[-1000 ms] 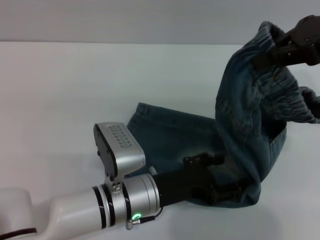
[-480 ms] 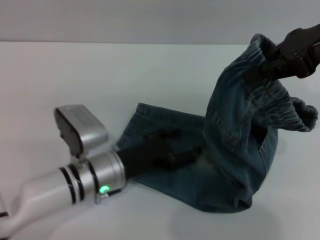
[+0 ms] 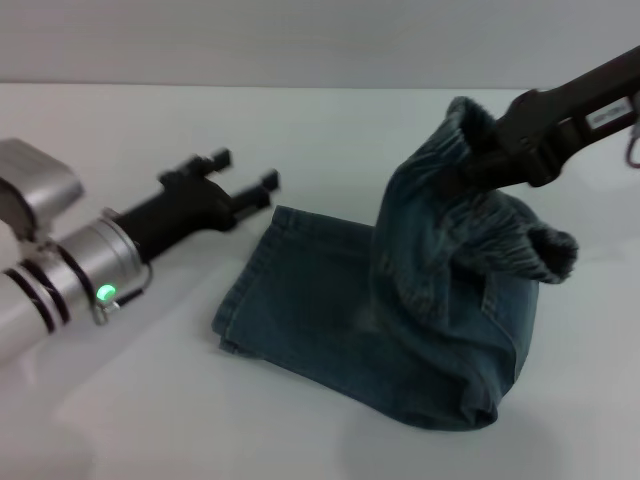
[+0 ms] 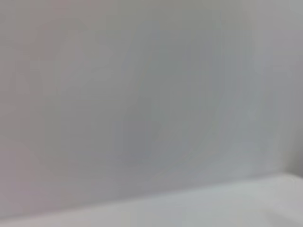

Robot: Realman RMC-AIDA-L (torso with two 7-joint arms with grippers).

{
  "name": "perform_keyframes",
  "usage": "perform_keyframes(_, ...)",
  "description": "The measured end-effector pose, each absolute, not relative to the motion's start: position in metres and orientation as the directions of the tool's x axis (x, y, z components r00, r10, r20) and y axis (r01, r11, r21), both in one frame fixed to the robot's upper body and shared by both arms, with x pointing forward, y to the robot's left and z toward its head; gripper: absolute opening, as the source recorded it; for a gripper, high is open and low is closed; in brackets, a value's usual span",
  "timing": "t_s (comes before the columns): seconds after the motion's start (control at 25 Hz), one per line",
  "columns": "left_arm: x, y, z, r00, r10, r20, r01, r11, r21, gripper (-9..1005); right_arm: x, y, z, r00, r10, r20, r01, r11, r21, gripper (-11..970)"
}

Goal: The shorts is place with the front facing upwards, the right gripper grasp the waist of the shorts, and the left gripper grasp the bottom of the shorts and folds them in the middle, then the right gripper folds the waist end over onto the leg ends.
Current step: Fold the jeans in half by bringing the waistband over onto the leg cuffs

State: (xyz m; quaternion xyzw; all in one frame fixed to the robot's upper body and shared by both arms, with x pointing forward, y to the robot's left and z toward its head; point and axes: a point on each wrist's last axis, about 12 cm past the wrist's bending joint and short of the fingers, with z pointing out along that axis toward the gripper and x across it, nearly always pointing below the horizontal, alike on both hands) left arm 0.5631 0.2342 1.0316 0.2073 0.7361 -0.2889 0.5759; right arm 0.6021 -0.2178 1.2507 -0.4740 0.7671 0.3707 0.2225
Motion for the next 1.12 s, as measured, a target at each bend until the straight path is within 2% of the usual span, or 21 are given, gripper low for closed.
perform_keyframes(0.28, 0.565, 0.262, 1.041, -0.180, -0.086, -0.980, 0.571, 0.802, -0.175, 814, 0.605, -0.186, 1.231, -0.419, -0.582, -0.696, -0.906, 0.228, 0.356, 37)
perform_keyframes(0.64, 0.560, 0.270, 1.038, -0.176, -0.082, -0.981, 0.553, 0.816, -0.167, 814, 0.609, -0.148, 1.206, -0.401, -0.651, -0.645, -0.912, 0.217, 0.348, 74)
perform_keyframes(0.96, 0.558, 0.271, 1.037, -0.178, -0.081, -0.981, 0.548, 0.820, -0.167, 814, 0.608, -0.143, 1.204, -0.369, -0.666, -0.648, -0.925, 0.193, 0.328, 288)
perform_keyframes(1.12, 0.557, 0.272, 1.035, -0.180, -0.082, -0.980, 0.545, 0.821, -0.169, 814, 0.597, -0.143, 1.205, -0.343, -0.709, -0.616, -0.922, 0.131, 0.363, 477)
